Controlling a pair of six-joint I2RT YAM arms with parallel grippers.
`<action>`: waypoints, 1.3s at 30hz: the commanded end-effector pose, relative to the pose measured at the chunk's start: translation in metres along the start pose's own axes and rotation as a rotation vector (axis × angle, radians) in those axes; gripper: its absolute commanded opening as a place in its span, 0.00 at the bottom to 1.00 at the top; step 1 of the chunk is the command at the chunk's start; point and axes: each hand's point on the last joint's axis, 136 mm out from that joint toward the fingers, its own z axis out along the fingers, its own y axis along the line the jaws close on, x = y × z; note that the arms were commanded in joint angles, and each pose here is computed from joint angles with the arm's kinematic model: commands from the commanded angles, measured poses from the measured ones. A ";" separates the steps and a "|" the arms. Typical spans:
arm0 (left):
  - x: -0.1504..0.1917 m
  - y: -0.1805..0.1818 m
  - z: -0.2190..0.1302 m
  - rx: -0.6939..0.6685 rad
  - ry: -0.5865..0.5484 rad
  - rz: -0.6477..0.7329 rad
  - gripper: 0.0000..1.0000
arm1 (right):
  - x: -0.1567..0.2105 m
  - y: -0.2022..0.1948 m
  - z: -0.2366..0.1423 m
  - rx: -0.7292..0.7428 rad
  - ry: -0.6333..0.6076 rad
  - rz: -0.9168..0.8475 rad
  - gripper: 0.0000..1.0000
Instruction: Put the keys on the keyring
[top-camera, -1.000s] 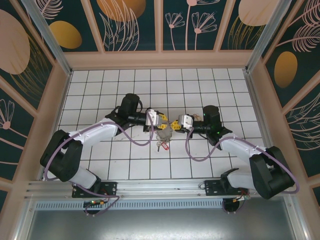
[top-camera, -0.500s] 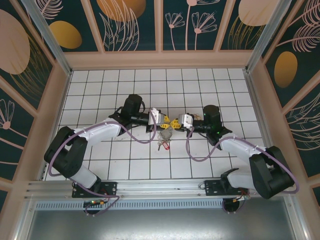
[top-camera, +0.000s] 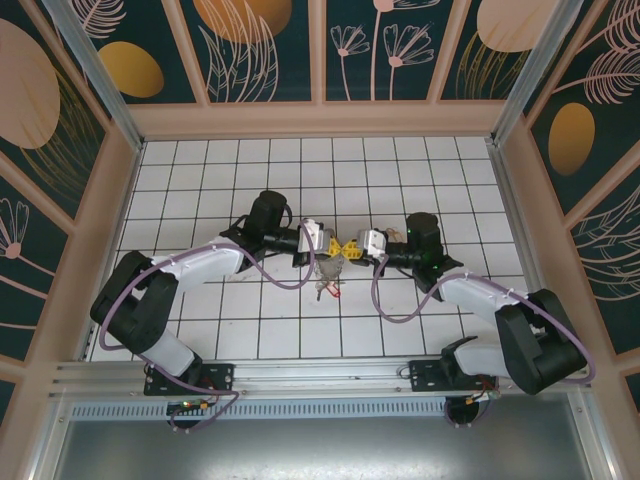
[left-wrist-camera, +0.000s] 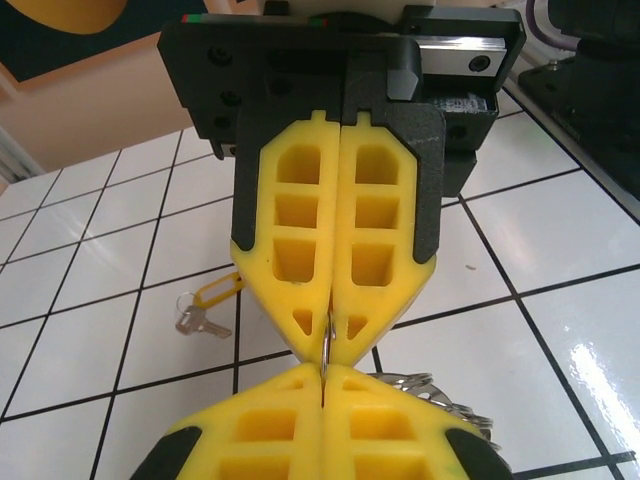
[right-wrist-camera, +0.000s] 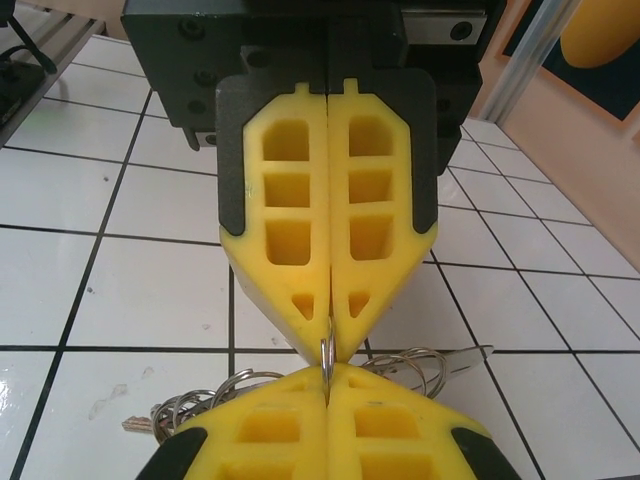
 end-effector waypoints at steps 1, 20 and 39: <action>-0.002 -0.003 0.000 0.002 0.011 0.022 0.00 | -0.009 0.002 0.001 -0.025 -0.032 -0.039 0.09; -0.003 0.050 -0.031 -0.285 0.225 0.070 0.00 | -0.010 -0.125 -0.085 0.785 0.053 0.447 0.99; -0.002 0.056 -0.031 -0.306 0.054 -0.005 0.00 | 0.174 -0.136 -0.124 0.746 0.724 1.435 0.59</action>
